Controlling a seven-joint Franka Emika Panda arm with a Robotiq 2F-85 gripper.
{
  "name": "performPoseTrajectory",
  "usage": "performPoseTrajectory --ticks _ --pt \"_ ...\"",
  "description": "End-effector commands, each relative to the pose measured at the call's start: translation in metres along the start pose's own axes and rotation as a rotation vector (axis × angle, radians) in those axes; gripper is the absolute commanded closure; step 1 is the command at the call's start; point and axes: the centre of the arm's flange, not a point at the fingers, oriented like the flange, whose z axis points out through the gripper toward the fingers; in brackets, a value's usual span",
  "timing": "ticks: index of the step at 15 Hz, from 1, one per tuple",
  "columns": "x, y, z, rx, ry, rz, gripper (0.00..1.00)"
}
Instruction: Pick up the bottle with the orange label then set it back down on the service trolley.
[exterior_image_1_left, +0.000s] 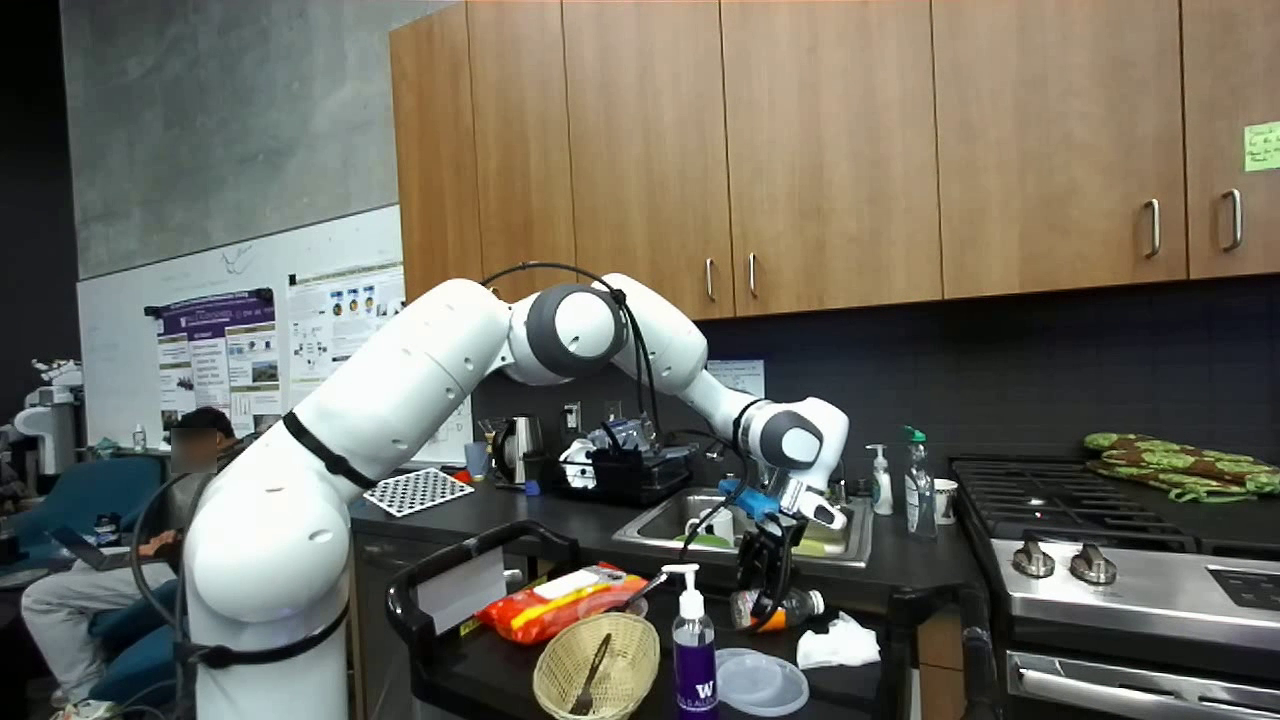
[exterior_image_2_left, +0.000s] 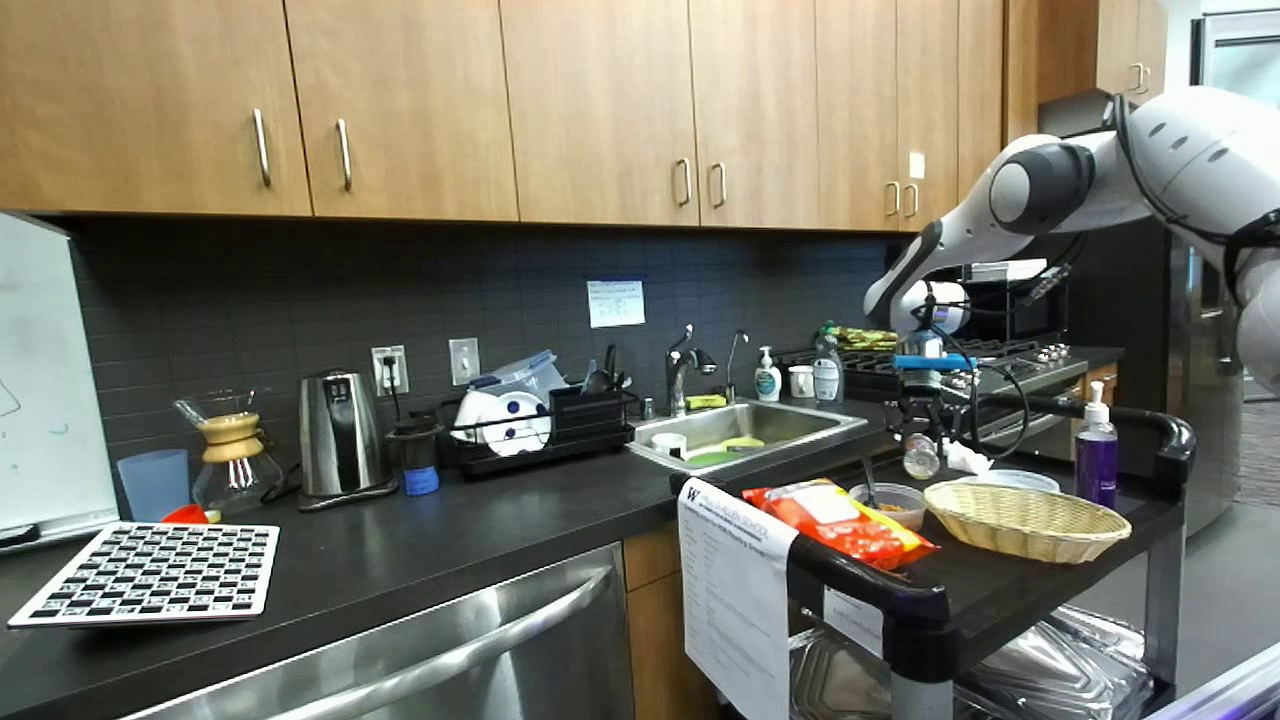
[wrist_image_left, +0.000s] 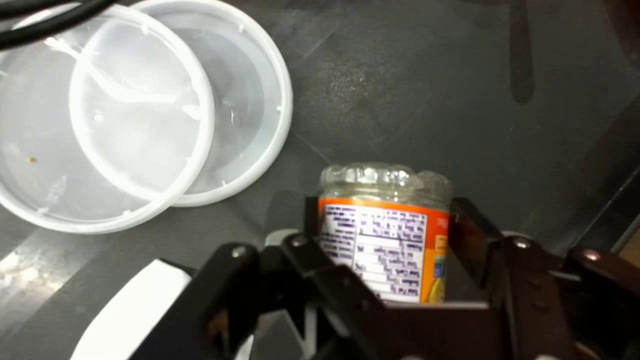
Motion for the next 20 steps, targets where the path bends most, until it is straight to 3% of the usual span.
performPoseTrajectory --ticks 1,5,11,20 --pt "-0.008 -0.012 -0.008 -0.003 0.01 0.026 0.61" --pt "-0.022 -0.035 -0.001 -0.07 0.067 0.064 0.62" --pt "-0.038 -0.073 0.016 -0.223 0.204 0.23 0.62" --pt "-0.074 -0.089 0.017 -0.331 0.339 0.409 0.62"
